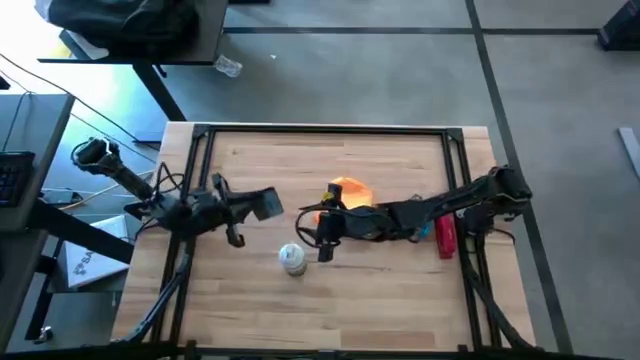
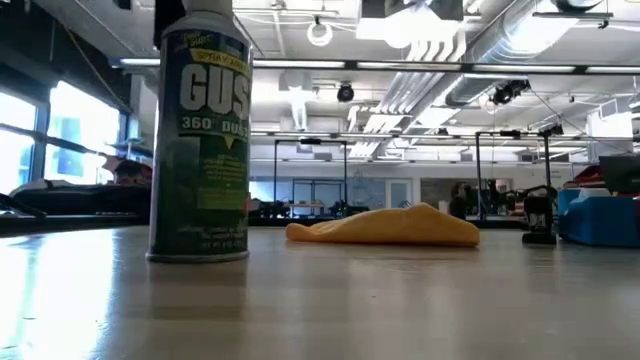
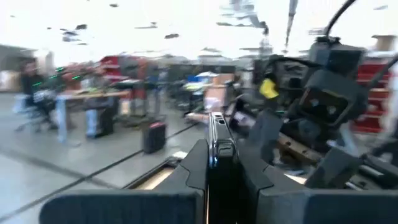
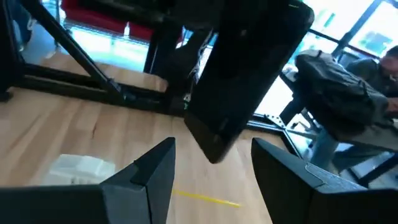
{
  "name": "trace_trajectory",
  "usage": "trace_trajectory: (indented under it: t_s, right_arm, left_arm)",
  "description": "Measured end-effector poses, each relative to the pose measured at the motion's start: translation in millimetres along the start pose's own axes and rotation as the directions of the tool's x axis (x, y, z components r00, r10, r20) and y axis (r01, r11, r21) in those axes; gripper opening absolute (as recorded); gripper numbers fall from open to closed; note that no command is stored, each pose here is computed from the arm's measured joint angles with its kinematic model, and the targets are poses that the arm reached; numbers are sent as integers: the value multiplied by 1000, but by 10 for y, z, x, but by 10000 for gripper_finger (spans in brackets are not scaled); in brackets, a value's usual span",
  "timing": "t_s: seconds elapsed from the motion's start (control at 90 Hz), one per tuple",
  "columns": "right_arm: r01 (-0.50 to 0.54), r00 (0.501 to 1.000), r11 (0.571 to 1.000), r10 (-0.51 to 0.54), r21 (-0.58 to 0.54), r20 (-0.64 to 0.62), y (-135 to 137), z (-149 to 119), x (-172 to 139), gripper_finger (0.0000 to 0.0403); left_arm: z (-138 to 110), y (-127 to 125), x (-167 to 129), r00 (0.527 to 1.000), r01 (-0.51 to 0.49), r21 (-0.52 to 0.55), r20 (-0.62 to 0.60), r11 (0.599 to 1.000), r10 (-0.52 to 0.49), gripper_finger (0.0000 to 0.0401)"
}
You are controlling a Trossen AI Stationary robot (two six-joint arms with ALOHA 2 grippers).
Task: Apply microfiber cloth
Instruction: Spray the black cellphone using the spray bottle
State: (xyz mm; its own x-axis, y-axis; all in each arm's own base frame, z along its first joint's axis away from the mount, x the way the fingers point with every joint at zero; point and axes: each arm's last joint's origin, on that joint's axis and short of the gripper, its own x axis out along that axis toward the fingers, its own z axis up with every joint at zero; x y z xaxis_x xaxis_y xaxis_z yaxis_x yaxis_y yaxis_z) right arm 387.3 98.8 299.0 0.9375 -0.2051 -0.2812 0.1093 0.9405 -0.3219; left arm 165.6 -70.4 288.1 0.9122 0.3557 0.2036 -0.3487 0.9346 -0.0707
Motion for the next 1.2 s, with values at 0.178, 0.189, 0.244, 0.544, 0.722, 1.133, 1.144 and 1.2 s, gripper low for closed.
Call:
trace_trajectory:
  t_s: [0.178,0.189,0.244,0.544,0.722,1.133,1.144,1.2]
  right_arm:
    - [18,994,999,-13,48,-107,141,-111,-45,180]
    - [20,993,999,-14,50,-114,152,-121,-43,180]
    - [21,992,998,-13,57,-127,190,-152,-28,180]
    - [19,994,999,-22,-29,-106,349,-332,239,180]
    - [41,998,999,-42,-30,-49,292,-276,271,180]
    - [-25,1000,1000,25,-7,17,200,-243,346,180]
    - [-29,999,1000,29,-4,21,202,-243,349,180]
    - [-40,999,999,40,0,29,210,-245,359,180]
  left_arm:
    - [-172,218,231,996,27,-28,-84,999,-30,14]
    - [-179,231,244,996,29,-28,-87,999,-31,14]
    - [-202,299,308,995,35,-27,-91,999,-37,14]
    - [-292,623,553,989,96,-54,-106,994,-102,14]
    - [-383,739,646,983,103,-64,-144,993,-111,14]
    - [-451,763,771,989,109,-72,-96,991,-115,14]
    - [-456,762,775,989,109,-72,-97,991,-115,14]
    - [-478,760,785,988,108,-70,-105,992,-115,14]
